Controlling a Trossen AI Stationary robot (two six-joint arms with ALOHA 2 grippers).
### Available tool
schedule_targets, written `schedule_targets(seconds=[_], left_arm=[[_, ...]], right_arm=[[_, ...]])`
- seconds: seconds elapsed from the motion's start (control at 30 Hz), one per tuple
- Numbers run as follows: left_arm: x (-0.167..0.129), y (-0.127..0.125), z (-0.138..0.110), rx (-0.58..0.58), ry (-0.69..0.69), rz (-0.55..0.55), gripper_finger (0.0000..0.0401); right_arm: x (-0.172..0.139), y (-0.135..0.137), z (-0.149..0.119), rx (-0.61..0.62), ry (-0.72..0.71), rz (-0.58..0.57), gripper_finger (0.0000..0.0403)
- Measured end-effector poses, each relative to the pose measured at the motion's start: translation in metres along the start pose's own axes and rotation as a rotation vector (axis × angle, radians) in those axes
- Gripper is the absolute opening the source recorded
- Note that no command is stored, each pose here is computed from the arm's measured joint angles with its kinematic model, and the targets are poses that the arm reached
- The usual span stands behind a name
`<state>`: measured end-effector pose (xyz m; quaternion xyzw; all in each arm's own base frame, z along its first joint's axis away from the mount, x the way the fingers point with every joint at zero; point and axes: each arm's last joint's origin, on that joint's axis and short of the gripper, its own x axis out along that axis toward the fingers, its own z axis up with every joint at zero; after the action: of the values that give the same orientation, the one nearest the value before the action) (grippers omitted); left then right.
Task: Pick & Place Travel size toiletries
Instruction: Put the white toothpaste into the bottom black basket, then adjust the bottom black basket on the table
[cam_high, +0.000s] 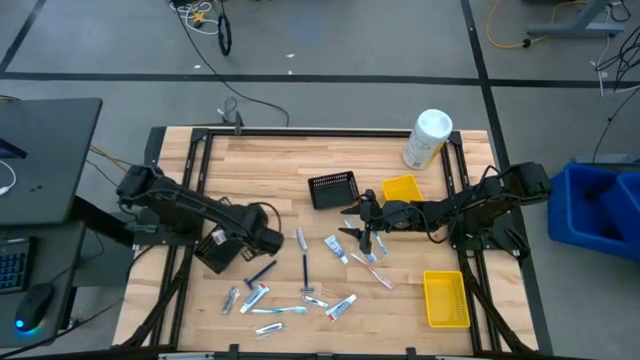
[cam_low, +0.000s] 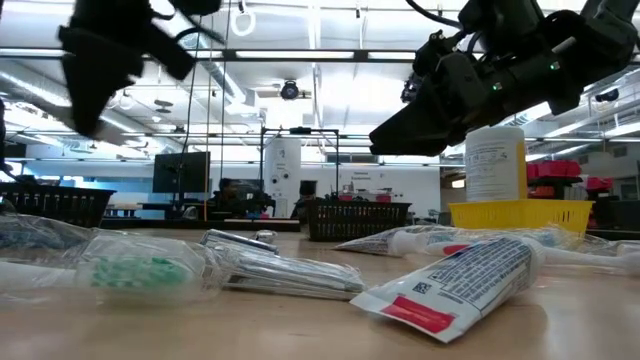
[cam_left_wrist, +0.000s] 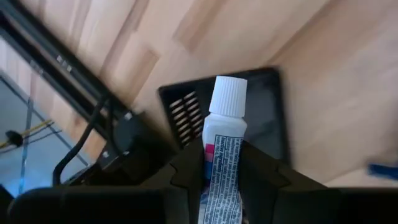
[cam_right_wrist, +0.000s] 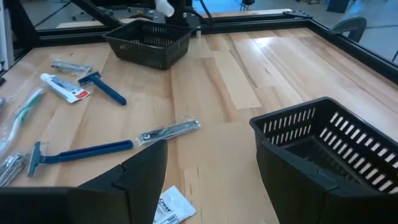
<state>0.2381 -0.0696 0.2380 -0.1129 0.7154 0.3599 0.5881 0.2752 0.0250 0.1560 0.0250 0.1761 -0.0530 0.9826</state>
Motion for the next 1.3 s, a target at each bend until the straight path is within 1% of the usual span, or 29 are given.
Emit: schedule_targets(seconds=[0.07,0.17,0.23,0.3,0.37,0.5,0.7,0.9,1.07,1.17,1.3], left_arm=[[0.009,0.005,-0.007,-0.033,-0.001,-0.032,0.0095],[0.025,0.009,-0.018,-0.064,0.008,-0.134,0.0094],[0.036,0.010,-0.024,-0.090,0.014,-0.176,0.0092],[0.048,0.011,-0.030,-0.116,0.020,-0.193,0.0090],[0.059,0.011,-0.035,-0.115,0.029,-0.202,0.0090],[0.073,0.009,-0.038,-0.123,0.030,-0.213,0.0101],[0.076,0.003,-0.035,-0.079,-0.015,-0.274,0.0138],[0.076,0.004,-0.032,-0.066,-0.114,-0.228,0.0170],[0.074,0.001,-0.028,-0.020,-0.180,-0.249,0.0174],[0.074,0.001,-0.027,-0.019,-0.218,-0.229,0.0174],[0.074,0.001,-0.027,-0.020,-0.224,-0.225,0.0174]], right_arm=[[0.000,0.000,0.000,0.000,0.000,0.001,0.0251],[0.000,0.000,0.000,0.000,0.000,0.001,0.0245],[0.000,0.000,0.000,0.000,0.000,0.001,0.0241],[0.000,0.000,0.000,0.000,0.000,0.001,0.0238],[0.000,0.000,0.000,0.000,0.000,0.001,0.0236],[0.000,0.000,0.000,0.000,-0.001,0.000,0.0238],[0.000,0.000,0.000,0.000,-0.001,0.000,0.0252],[0.000,0.000,0.000,0.000,-0.001,0.000,0.0263],[0.000,0.000,0.000,0.000,-0.001,0.000,0.0259],[0.000,0.000,0.000,0.000,-0.001,0.000,0.0251],[0.000,0.000,0.000,0.000,-0.001,0.000,0.0242]])
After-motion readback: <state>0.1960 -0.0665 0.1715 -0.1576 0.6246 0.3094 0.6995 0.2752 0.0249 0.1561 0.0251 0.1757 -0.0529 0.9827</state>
